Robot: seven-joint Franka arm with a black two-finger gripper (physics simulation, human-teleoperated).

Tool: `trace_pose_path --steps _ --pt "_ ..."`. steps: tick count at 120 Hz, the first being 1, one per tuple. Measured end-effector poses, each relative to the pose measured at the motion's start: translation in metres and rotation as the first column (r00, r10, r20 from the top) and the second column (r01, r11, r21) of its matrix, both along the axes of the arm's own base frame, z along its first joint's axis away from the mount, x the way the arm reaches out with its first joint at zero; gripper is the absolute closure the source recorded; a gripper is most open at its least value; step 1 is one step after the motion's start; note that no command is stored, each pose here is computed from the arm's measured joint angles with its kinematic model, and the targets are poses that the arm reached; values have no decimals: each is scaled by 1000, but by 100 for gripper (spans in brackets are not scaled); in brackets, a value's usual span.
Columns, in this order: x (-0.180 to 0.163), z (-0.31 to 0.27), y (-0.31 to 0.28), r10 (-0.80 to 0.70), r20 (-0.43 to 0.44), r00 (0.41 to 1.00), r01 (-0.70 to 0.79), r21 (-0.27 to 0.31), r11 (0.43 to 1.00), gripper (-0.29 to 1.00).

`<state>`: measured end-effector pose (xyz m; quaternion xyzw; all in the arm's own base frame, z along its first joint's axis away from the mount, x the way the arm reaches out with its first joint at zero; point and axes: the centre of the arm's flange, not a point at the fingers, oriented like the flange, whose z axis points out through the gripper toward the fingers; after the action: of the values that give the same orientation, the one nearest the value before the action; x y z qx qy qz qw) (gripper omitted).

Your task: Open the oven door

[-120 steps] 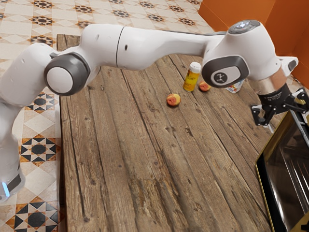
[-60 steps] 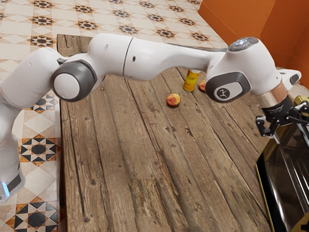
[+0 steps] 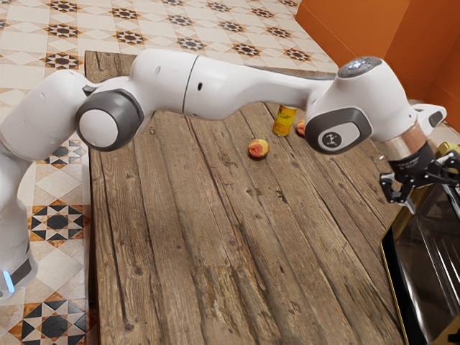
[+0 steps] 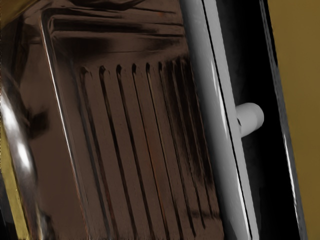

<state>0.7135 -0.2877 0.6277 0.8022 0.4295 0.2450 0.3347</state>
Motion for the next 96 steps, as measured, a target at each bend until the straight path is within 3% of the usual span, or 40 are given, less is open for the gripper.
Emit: trace_pose_path --steps 27,53,96 --pt "2 -16 3 1 -46 999 -2 -18 1000 0" --pt "-9 -15 20 25 -72 997 -25 6 1000 0" --pt "-25 -20 36 44 -136 990 -48 -20 999 0"
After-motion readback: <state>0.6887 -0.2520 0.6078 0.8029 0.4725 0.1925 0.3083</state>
